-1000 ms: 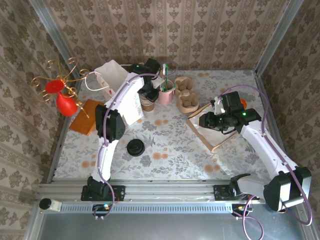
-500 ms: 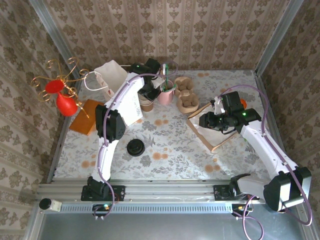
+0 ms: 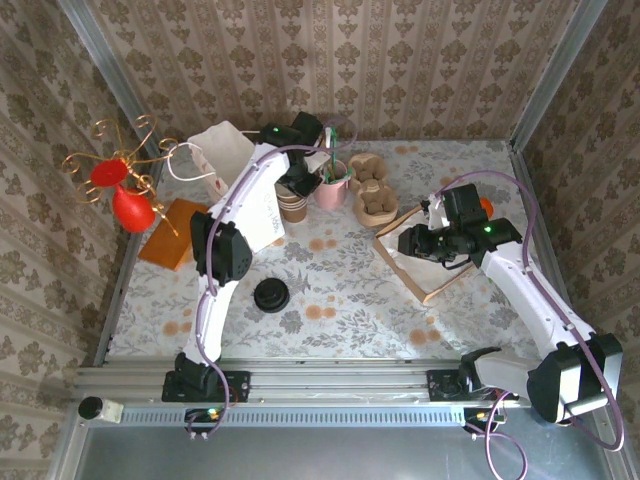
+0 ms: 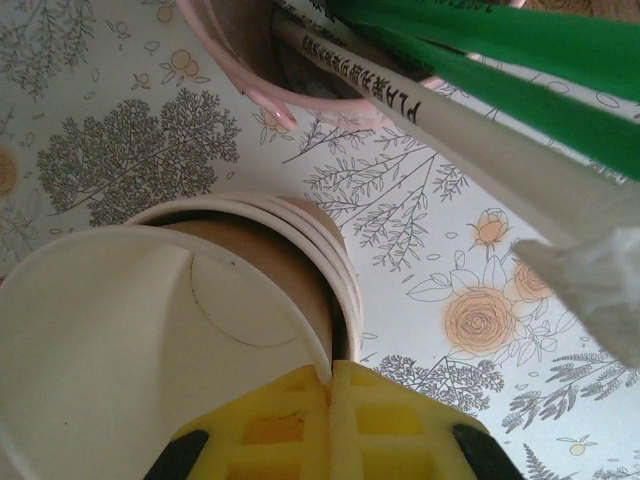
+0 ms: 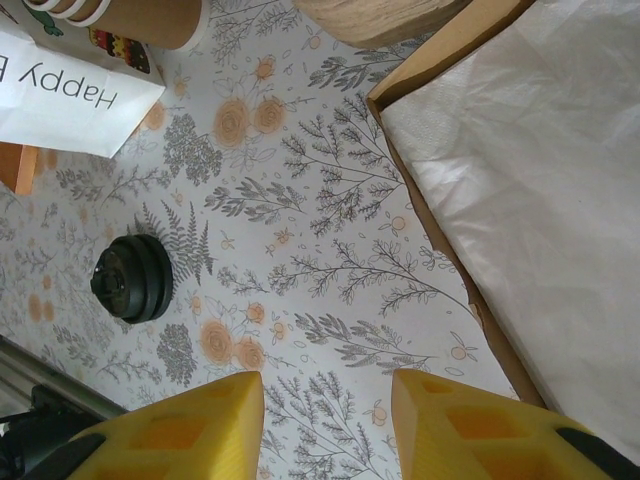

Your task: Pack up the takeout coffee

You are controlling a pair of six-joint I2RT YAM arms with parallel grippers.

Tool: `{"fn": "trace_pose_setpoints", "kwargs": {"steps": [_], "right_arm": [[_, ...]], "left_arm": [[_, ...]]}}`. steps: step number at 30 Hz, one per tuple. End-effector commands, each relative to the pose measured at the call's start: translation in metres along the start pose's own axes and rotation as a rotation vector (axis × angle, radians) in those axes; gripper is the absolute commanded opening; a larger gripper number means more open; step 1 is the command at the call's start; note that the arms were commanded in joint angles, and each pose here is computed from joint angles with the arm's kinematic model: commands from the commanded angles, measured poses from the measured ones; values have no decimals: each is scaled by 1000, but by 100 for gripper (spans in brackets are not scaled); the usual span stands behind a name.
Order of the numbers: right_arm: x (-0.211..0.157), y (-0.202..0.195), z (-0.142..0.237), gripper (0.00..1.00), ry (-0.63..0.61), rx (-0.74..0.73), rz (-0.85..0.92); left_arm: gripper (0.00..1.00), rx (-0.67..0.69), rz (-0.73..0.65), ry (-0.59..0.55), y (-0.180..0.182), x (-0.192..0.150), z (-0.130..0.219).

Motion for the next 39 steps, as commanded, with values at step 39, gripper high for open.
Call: {"fn": "trace_pose_setpoints", "kwargs": {"steps": [39], "right_arm": [[-32,22,74,39,-139,26,2]], "left_arm": [[0,197,-192,-466,-88,-21,224]]}}
Point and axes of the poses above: each hand's point on the last joint's axis, 136 mm out from that joint toward the fingers, its own z axis back along the fingers, its own y axis along the line the jaws close on, x = y × z, the point moved 2 cm from there along z, back along the fingers, and after that the axes turned 9 degrees about z, right-handed, at the moved point
